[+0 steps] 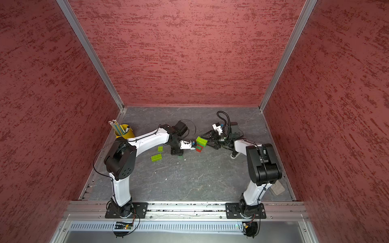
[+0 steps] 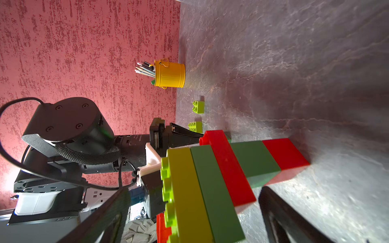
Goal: Assemble a spoon with lego
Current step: Pick up the lego brick from the center of the board.
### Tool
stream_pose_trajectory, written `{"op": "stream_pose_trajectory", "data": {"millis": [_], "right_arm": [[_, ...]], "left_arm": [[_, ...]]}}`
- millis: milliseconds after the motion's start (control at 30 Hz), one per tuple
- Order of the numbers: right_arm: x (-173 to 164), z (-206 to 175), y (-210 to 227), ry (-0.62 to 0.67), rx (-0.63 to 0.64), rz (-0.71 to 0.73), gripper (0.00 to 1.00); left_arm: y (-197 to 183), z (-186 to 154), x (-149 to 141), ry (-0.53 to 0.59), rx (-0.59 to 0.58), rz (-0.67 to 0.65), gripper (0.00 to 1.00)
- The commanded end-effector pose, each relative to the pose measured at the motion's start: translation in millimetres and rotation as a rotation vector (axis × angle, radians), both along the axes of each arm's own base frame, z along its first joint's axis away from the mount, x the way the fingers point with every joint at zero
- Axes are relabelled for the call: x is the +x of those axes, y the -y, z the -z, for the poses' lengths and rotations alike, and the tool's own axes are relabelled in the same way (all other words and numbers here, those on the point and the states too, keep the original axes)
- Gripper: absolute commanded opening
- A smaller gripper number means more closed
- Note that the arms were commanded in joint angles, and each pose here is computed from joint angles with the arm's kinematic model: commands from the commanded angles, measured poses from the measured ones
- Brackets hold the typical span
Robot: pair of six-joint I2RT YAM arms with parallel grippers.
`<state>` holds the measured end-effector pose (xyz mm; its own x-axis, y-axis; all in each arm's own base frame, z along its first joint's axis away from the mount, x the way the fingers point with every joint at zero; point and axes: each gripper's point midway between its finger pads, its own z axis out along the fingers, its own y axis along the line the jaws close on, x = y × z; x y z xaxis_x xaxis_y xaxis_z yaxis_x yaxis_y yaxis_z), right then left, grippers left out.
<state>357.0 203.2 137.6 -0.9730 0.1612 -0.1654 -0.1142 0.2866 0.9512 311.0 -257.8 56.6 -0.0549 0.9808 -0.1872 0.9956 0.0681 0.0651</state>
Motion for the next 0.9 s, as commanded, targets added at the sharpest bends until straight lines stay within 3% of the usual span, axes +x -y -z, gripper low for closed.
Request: {"op": "stream_pose_trajectory", "data": {"millis": [0, 133, 433, 867], "right_arm": [[3, -16, 6, 0.041, -0.001, 0.026, 0.98], [0, -19, 12, 0.034, 0.006, 0.052, 0.98], [-6, -25, 18, 0.032, -0.001, 0.079, 0.98], [-5, -25, 19, 0.039, -0.005, 0.078, 0.98]], "left_arm": [[-1, 15, -2, -0.027, 0.007, 0.013, 0.34], [-3, 15, -3, -0.028, 0.014, 0.017, 0.29], [-6, 19, -9, -0.046, 0.017, 0.017, 0.4], [-7, 23, -7, -0.01, 0.02, 0.052, 0.37]]}}
